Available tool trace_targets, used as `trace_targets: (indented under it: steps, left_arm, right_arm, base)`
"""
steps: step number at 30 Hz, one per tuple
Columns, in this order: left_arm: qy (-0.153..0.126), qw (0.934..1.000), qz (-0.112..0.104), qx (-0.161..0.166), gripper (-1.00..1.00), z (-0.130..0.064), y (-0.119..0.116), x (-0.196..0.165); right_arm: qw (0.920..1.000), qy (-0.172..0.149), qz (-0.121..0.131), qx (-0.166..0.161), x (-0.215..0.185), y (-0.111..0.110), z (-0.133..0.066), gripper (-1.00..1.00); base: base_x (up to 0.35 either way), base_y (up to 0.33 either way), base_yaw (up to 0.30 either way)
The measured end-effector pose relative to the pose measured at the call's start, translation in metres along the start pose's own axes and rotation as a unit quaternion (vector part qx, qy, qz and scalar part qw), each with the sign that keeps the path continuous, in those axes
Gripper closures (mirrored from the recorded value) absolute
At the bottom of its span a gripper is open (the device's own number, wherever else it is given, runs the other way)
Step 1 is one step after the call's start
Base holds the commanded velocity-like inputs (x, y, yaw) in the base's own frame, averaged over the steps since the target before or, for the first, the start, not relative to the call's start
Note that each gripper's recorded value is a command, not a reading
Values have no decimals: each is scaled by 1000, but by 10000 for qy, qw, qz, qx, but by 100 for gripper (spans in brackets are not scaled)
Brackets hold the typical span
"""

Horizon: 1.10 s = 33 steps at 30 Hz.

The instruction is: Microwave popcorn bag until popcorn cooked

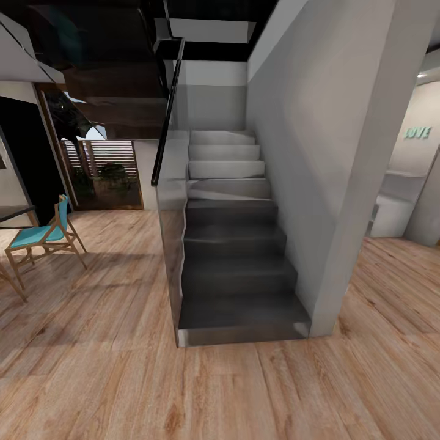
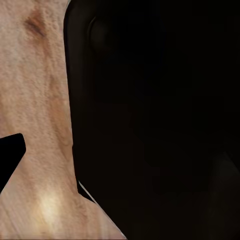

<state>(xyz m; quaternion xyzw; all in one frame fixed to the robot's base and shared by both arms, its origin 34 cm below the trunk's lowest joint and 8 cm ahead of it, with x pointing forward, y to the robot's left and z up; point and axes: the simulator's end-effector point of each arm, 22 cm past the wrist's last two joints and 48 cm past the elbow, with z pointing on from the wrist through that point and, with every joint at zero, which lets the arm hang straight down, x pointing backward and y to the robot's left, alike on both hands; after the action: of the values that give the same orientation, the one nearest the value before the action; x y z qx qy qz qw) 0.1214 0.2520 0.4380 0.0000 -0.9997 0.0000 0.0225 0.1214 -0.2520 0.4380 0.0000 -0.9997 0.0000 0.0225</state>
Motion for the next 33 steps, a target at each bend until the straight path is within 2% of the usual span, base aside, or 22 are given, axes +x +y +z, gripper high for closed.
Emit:
trace_targets:
  steps: [7,14,18,24,25,33]
  left_arm:
    - [27,9999,-41,160,-100,0,-19,4]
    - [19,9998,-50,173,-100,0,-22,3]
    - [-5,9999,-50,161,-100,0,-21,2]
    - [-51,9998,-51,163,-100,0,-22,0]
    - [-51,9998,-51,163,-100,0,-22,0]
    - [-50,9998,-51,164,-100,0,-22,0]
  right_arm:
    - [9999,-50,-8,161,2,-26,0,-100]
    - [9987,-373,-4,343,-18,-55,-3,-100]
    - [9982,-484,-7,339,-22,-55,-3,-100]
    - [9972,-659,4,352,-31,-55,-4,-100]
    - [9927,-1152,-14,351,-52,-54,-8,-100]
    - [9925,-1168,-10,359,-53,-55,-8,-100]
  base:
    - [0,0,0]
    - [0,0,0]
    - [0,0,0]
    - [0,0,212]
    - [0,0,255]
    - [0,0,259]
